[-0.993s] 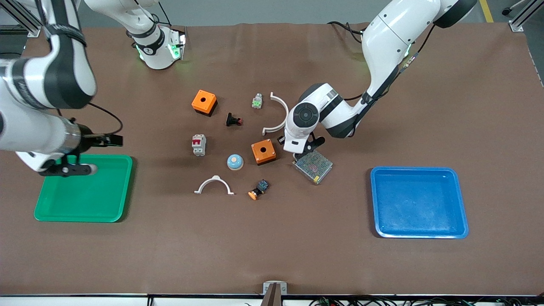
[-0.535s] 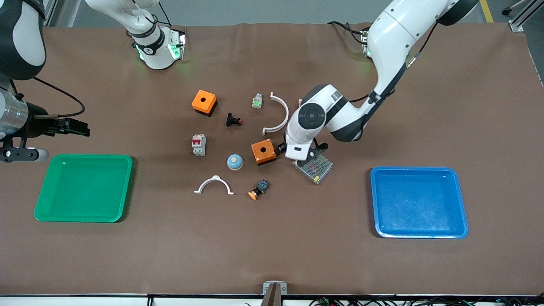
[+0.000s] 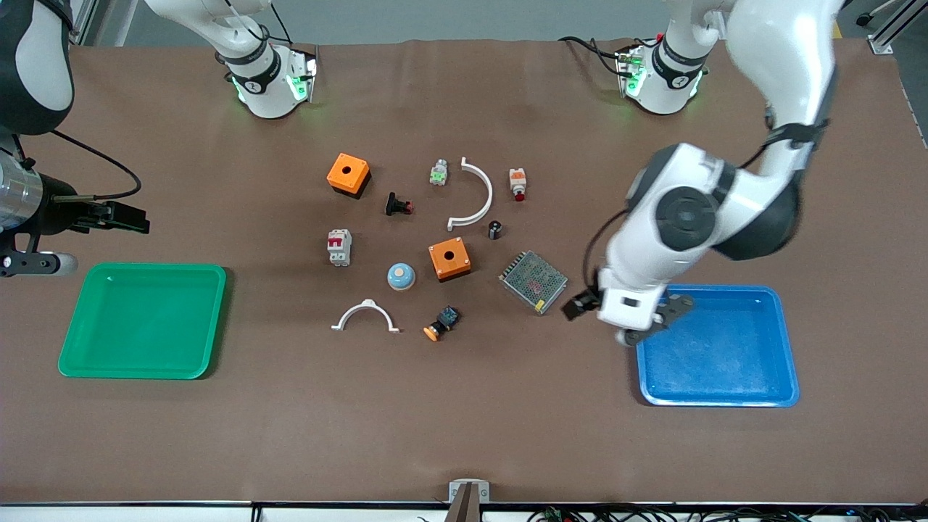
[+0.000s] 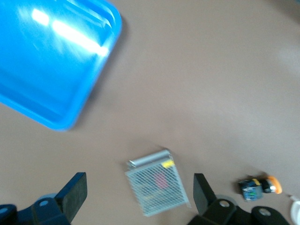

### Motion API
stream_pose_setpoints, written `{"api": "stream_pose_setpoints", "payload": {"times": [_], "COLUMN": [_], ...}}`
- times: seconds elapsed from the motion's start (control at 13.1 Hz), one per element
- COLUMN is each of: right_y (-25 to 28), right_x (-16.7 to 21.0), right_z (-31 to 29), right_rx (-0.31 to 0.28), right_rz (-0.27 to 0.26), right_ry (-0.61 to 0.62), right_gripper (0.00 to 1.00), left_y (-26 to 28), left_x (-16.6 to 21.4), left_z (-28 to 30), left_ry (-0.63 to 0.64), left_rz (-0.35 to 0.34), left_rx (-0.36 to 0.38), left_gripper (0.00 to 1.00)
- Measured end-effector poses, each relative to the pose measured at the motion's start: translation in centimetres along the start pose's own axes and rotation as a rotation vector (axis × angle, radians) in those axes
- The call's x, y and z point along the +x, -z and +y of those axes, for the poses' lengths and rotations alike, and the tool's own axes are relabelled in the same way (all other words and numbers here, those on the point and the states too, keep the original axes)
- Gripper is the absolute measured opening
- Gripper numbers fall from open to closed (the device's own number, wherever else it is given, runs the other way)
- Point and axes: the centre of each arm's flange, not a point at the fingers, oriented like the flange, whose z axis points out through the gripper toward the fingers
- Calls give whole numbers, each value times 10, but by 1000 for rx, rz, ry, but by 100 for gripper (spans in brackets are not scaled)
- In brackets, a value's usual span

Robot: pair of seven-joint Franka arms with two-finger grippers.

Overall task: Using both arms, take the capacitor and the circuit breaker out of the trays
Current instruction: 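Open the left gripper on the capacitor while the right gripper withdraws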

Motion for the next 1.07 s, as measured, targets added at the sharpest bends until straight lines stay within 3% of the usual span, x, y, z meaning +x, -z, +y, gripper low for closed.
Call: {"api": "stream_pose_setpoints", "payload": {"times": [0.31, 0.76, 1.07], "right_y": [26, 37, 56], "right_x": [-2, -9, -30], "right_z": [1, 1, 16], "right_rx": [0, 0, 9], "right_rz": [54, 43, 30], "right_ry": [-2, -3, -27], "right_gripper": [100, 100, 100], "left_y": [72, 177, 214], "left_x": [36, 36, 9], "left_z": [-75, -173, -219], "left_ry": [-151, -320, -321], "left_rz": [28, 56, -5], "left_rx": [44, 125, 59], "left_gripper": [100, 100, 100]}}
